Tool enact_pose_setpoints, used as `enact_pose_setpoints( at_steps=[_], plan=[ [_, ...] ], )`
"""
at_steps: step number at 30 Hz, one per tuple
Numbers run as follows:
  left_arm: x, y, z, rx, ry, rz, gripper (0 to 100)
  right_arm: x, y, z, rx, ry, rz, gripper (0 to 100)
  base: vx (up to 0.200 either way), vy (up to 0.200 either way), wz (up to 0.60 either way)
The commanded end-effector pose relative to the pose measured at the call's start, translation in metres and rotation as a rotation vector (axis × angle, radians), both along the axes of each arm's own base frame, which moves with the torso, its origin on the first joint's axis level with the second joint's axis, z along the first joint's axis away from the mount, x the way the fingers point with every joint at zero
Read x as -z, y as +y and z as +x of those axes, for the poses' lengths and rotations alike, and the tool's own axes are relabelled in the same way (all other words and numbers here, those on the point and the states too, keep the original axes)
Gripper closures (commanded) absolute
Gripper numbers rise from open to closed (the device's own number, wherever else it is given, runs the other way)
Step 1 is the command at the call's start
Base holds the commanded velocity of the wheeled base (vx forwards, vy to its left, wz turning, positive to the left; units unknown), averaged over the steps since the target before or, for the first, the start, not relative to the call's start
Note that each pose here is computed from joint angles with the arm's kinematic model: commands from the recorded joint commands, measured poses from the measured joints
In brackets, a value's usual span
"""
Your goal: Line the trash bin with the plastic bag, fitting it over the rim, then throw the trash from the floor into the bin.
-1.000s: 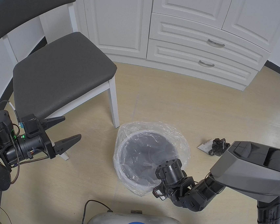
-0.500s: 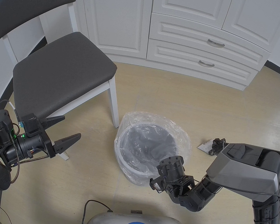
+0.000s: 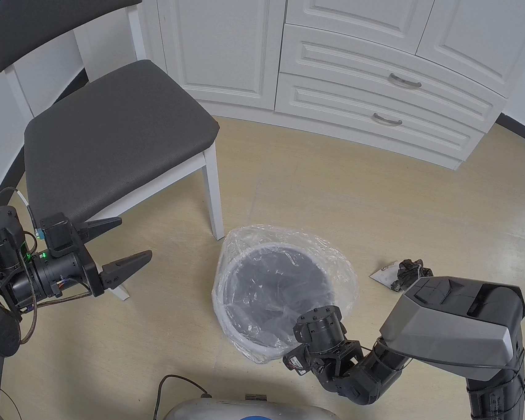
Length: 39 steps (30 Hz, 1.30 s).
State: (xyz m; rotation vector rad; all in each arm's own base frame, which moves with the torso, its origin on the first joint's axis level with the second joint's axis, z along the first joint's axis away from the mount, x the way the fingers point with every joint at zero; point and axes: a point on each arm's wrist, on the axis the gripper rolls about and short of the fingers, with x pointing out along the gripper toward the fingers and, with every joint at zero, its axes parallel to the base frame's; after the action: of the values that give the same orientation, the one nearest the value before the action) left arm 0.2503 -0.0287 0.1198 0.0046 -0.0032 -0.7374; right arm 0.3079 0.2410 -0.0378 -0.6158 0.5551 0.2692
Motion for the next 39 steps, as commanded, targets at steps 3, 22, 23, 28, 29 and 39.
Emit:
enact_pose_setpoints(
  at_steps=[3,22,23,28,29,39],
  plan=[
    [0.002,0.0,0.001,0.0,0.009,0.001,0,-0.021,-0.015,-0.031,-0.073,0.022,-0.086,0,0.0,0.0,0.0],
    [0.028,-0.024,0.016,0.073,0.094,0.013,0,-0.125,-0.072,-0.063,-0.026,-0.162,0.039,0,0.0,0.0,0.0],
    [0.031,-0.031,0.024,0.074,0.094,0.011,0,-0.124,-0.076,-0.055,0.01,-0.169,0.062,0,0.0,0.0,0.0],
    [0.055,-0.052,0.064,-0.041,0.102,0.024,0,-0.098,-0.066,-0.032,0.111,-0.183,0.211,0,0.0,0.0,0.0],
    [0.061,-0.055,0.072,-0.047,0.104,0.025,0,-0.091,-0.064,-0.028,0.123,-0.188,0.236,0,0.0,0.0,0.0],
    [0.064,-0.1,0.128,-0.114,0.244,0.046,0,-0.049,-0.053,0.017,0.24,-0.26,0.474,0,0.0,0.0,0.0]
  ],
)
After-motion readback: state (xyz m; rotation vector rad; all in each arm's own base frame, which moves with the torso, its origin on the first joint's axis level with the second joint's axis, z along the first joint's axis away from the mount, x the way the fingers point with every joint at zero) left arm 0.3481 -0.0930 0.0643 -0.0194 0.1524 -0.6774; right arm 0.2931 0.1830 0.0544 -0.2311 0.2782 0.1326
